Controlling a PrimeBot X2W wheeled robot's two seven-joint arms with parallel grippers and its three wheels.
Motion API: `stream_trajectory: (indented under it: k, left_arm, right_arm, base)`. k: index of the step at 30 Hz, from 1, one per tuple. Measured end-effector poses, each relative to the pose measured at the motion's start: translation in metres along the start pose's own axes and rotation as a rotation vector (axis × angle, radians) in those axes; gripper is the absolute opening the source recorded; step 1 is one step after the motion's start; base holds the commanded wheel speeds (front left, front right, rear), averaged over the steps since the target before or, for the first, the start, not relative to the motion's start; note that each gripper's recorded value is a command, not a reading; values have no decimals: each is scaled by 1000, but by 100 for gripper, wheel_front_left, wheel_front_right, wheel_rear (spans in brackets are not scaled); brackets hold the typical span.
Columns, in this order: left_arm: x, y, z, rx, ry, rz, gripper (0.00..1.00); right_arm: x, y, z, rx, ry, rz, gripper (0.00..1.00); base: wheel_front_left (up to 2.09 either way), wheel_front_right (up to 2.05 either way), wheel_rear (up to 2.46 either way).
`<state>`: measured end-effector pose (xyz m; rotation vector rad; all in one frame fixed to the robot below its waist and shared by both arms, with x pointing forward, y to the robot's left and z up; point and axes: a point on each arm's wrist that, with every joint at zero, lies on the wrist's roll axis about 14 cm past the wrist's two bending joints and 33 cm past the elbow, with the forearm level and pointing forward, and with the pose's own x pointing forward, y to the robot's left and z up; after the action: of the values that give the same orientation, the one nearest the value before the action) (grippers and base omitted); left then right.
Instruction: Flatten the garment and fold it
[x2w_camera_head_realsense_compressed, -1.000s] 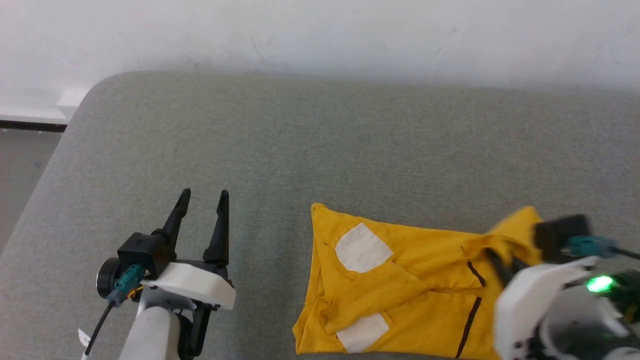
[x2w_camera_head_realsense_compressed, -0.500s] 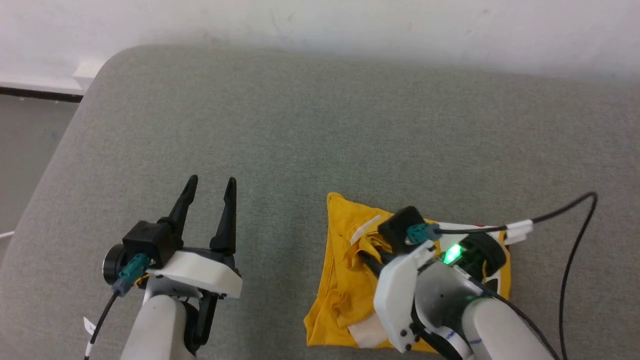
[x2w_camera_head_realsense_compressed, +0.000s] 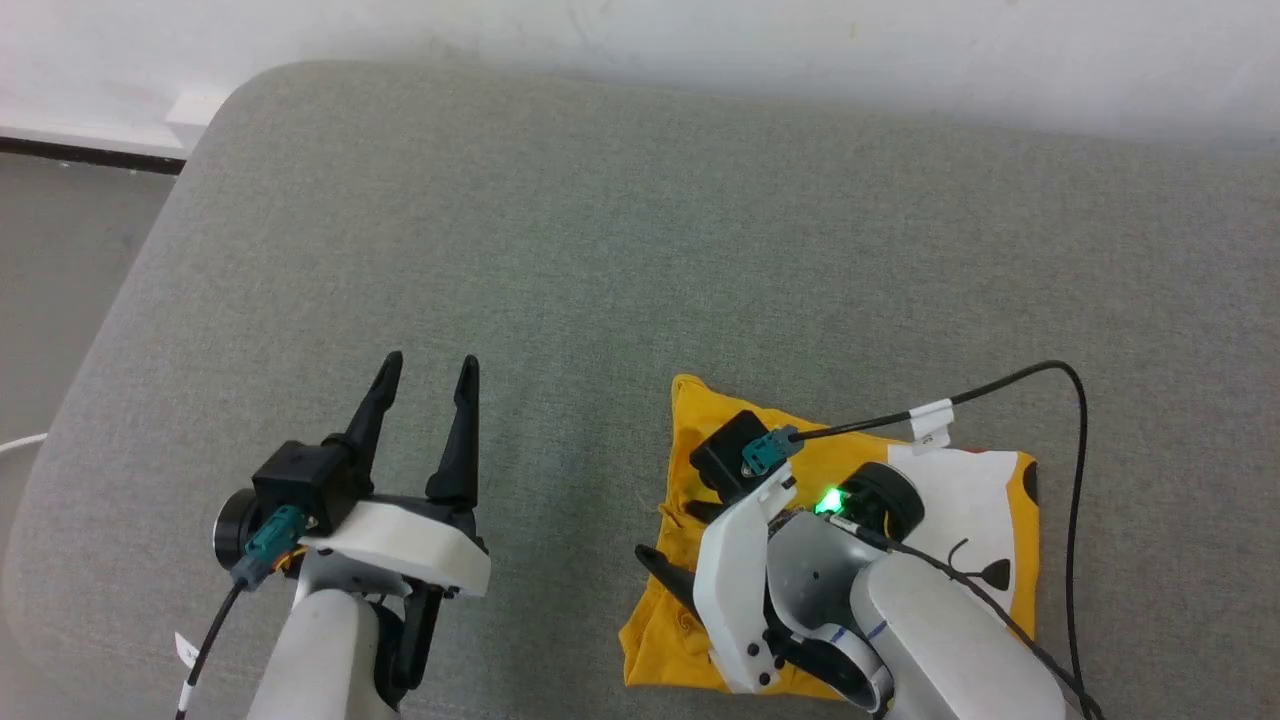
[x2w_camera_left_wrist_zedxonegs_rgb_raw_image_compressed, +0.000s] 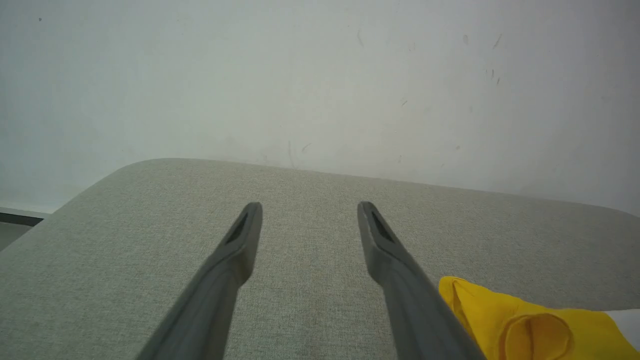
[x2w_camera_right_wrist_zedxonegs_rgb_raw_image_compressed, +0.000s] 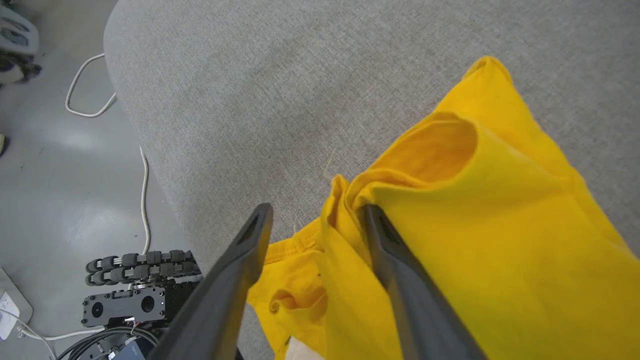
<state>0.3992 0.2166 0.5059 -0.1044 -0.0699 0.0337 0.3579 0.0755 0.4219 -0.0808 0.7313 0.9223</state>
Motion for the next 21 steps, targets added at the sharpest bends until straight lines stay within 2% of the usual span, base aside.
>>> stream_trajectory:
  k: [3, 5, 9, 12, 16, 21]
  left_arm:
    - [0, -1, 2, -2, -6, -3, 100]
    - [1, -2, 4, -4, -10, -5, 100]
    - [2, -6, 8, -6, -24, -16, 100]
    - [2, -9, 13, -8, -37, -25, 100]
    - [3, -14, 17, -10, -51, -41, 100]
    - [2, -20, 20, -15, -61, -56, 100]
  right_arm:
    - [-4, 3, 14, -2, -70, 7, 100]
    - [-12, 5, 37, 6, -179, 15, 100]
    - [-47, -5, 98, 25, -495, -18, 100]
    - [-91, -33, 129, 72, -747, -111, 100]
    - [-144, -83, 119, 163, -933, -300, 100]
    - [-193, -130, 76, 266, -1011, -514, 100]
  base:
    - [0, 0, 0]
    - [0, 0, 0]
    - [0, 0, 0]
    - [0, 0, 0]
    - [0, 0, 0]
    - [0, 0, 0]
